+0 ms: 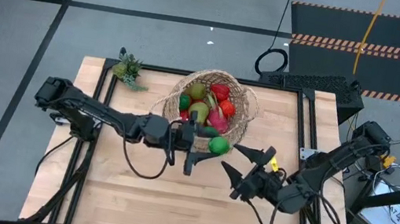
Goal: Build produce basket
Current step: Put the green lime into the basket
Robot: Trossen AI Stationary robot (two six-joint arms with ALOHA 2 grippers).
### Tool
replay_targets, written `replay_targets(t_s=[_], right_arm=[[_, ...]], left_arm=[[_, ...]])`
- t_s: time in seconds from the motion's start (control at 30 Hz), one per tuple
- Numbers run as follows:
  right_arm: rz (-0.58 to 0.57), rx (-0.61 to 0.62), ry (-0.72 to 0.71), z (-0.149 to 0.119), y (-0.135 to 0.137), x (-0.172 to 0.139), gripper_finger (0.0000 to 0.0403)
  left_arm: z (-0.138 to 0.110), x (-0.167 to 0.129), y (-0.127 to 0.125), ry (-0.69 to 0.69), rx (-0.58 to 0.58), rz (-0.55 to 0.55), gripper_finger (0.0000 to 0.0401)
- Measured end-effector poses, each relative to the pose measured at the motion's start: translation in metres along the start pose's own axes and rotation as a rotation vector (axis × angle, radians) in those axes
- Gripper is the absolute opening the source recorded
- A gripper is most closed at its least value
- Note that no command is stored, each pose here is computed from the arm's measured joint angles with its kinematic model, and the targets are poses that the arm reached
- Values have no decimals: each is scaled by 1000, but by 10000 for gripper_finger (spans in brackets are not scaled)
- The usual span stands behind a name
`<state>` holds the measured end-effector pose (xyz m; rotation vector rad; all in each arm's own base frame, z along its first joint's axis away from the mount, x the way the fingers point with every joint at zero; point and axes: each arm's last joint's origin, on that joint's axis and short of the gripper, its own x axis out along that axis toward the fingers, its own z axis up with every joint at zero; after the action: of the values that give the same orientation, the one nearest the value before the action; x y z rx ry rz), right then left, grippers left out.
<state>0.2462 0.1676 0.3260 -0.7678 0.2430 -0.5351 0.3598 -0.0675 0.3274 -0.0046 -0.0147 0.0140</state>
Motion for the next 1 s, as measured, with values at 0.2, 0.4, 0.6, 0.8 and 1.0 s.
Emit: replay_targets(t_s=[0.2,0.4,0.6,0.8,1.0], right_arm=[[-70,-67,63,1,1,-15,372],[-143,-107,137,3,0,-31,371],[-130,-93,120,6,0,-37,369],[-130,-95,121,5,0,-37,369],[-130,-99,121,5,0,-37,368]], left_arm=[[0,3,17,0,19,115,243],[15,7,41,59,70,281,243],[45,9,79,192,61,396,243],[40,5,122,279,22,424,243],[11,18,153,374,1,465,243]])
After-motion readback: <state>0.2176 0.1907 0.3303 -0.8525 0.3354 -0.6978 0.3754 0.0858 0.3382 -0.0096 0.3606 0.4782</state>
